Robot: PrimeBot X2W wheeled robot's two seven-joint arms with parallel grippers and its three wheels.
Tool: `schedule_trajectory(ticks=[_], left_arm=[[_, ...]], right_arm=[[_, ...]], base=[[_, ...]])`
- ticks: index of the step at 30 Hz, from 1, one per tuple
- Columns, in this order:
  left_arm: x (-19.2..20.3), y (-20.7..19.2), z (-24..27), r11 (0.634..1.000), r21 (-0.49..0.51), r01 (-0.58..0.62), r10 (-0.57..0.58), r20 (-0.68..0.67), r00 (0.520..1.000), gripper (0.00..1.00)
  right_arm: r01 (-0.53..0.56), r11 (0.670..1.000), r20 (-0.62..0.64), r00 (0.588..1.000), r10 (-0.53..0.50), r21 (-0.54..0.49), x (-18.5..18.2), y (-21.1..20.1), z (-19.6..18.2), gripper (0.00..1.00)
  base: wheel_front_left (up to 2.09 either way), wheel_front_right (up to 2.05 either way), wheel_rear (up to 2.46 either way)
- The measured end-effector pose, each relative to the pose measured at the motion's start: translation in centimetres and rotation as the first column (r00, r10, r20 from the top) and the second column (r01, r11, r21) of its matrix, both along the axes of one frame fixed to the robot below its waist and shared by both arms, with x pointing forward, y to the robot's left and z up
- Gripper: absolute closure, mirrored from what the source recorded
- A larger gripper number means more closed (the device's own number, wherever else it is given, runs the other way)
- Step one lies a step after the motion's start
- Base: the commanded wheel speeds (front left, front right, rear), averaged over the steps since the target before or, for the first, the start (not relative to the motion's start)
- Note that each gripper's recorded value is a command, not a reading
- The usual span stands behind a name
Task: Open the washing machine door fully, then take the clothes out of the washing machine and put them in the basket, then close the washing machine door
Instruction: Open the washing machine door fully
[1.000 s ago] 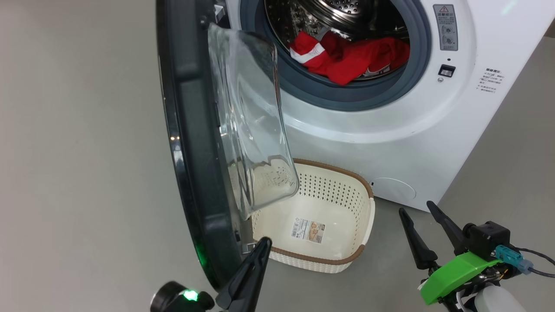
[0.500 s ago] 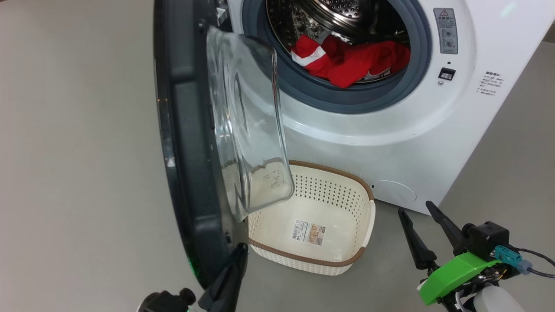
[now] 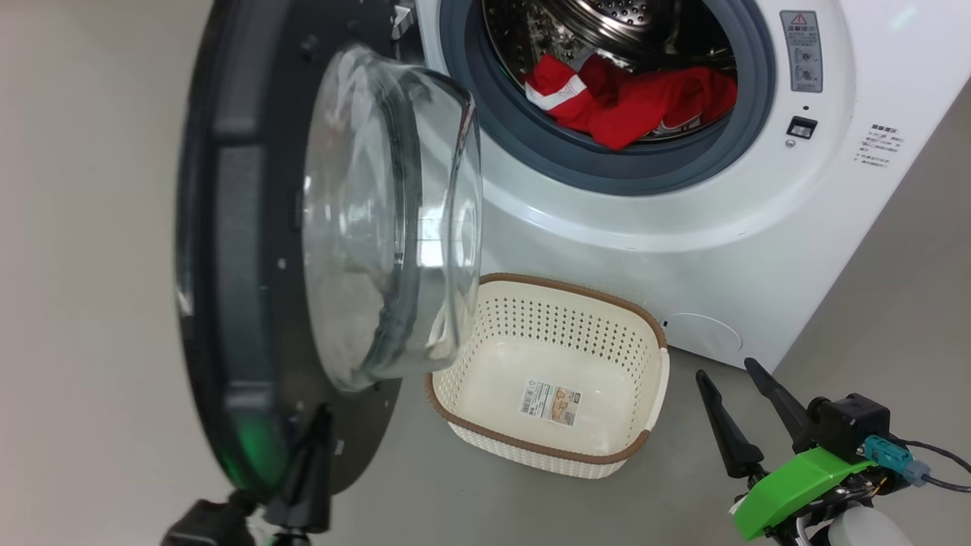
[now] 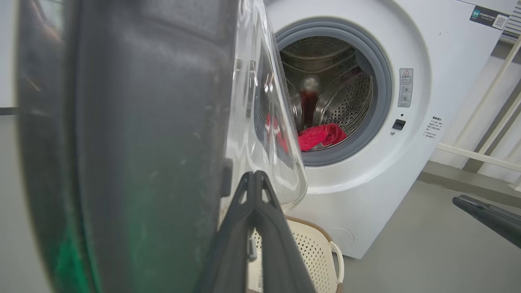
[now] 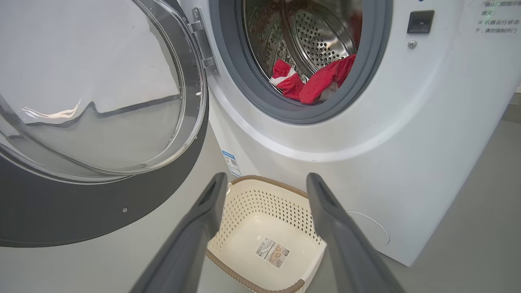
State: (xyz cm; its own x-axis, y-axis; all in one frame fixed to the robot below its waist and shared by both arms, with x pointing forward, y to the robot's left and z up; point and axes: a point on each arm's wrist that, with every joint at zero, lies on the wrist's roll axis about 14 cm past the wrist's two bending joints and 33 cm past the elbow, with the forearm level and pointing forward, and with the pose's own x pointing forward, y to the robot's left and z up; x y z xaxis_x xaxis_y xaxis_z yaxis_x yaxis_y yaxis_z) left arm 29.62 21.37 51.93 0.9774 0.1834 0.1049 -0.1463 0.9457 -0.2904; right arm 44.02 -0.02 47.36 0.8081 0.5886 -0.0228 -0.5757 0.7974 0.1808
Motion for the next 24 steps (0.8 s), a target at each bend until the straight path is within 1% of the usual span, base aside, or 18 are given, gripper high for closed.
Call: schedule_trajectory(ticks=[7, 12, 24], left_arm=[[-0.7, 3.7, -0.2, 0.992, 0.015, -0.124, 0.124, -0.018, 0.992, 1.00], [-0.9, 6.2, -0.6, 0.982, 0.041, -0.186, 0.187, -0.041, 0.981, 1.00], [-0.7, 13.3, -0.7, 0.928, 0.100, -0.360, 0.367, -0.066, 0.928, 1.00]], right_arm=[[-0.010, 1.000, -0.013, 1.000, 0.010, -0.003, 0.1, 0.3, -0.6, 0.00], [-0.015, 1.000, -0.029, 0.999, 0.015, -0.006, 0.3, 0.5, -1.4, 0.00], [-0.016, 1.000, -0.046, 0.999, 0.016, -0.014, 1.3, 0.2, -2.5, 0.00]], base=[[0.00, 0.00, 0.00], [0.00, 0.00, 0.00], [0.00, 0.00, 0.00]])
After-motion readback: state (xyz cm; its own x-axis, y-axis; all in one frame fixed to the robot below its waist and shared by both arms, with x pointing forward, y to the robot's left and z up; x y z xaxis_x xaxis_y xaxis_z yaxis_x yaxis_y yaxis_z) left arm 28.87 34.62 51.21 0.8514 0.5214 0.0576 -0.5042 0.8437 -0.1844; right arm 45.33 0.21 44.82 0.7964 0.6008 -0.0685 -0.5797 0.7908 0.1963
